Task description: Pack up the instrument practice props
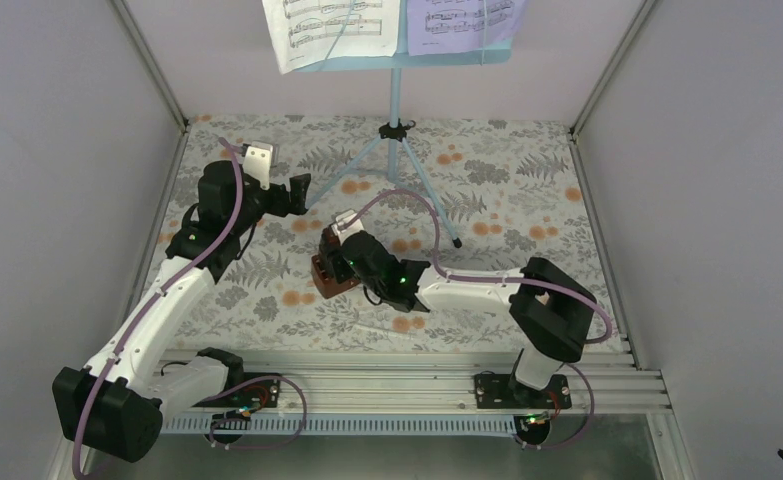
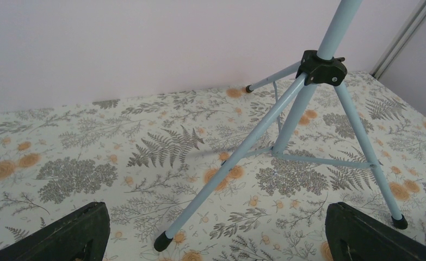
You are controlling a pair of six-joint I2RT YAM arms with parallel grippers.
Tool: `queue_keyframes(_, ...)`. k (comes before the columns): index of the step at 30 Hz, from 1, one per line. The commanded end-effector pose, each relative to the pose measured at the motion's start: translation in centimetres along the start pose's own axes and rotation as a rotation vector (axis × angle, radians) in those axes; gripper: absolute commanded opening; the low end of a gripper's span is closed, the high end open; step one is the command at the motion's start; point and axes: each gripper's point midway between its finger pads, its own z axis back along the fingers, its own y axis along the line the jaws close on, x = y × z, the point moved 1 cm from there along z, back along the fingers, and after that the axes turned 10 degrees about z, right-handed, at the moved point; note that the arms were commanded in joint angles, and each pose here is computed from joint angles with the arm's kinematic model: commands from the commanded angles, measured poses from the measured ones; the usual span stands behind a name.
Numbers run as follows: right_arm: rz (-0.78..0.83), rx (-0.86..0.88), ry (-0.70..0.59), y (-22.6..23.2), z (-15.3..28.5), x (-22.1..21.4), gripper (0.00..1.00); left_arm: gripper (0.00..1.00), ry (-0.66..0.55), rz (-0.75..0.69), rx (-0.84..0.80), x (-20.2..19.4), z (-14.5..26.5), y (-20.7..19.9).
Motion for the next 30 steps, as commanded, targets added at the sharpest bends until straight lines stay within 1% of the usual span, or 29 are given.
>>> queue_keyframes(1,0.033,-0.076,-0.009,-1.0,-0.6,-1.0,0.50,0.98,-0.001,-0.014,-0.001,0.0,0.2,0.0)
queue_keyframes(4,0.073,-0.070,-0.012,-0.9,-0.6,-1.4,0.43,0.98,0.001,-0.013,0.001,-0.1,0.2,0.0)
queue_keyframes(7,0.105,-0.038,-0.025,-0.6,0.0,-1.4,0.40,0.98,0.005,-0.013,0.002,-0.2,0.1,0.1)
queue_keyframes(12,0.179,0.081,-0.065,0.5,2.4,-1.3,0.40,0.98,0.008,-0.013,0.000,-0.2,0.0,0.1)
queue_keyframes(16,0.245,0.217,-0.040,2.6,4.0,-2.3,0.40,0.98,0.010,-0.011,0.000,-0.3,-0.1,0.1)
queue_keyframes(20,0.277,0.333,-0.030,4.5,5.6,-3.0,0.40,0.98,0.009,-0.013,-0.001,-0.3,-0.1,0.1)
queue_keyframes(27,0.315,0.442,-0.025,6.9,7.0,-4.2,0.41,0.98,0.015,-0.012,0.000,-0.4,-0.2,0.1)
queue_keyframes(30,0.334,0.467,-0.025,7.6,7.7,-4.6,0.43,0.98,0.014,-0.012,0.000,-0.4,-0.1,0.1)
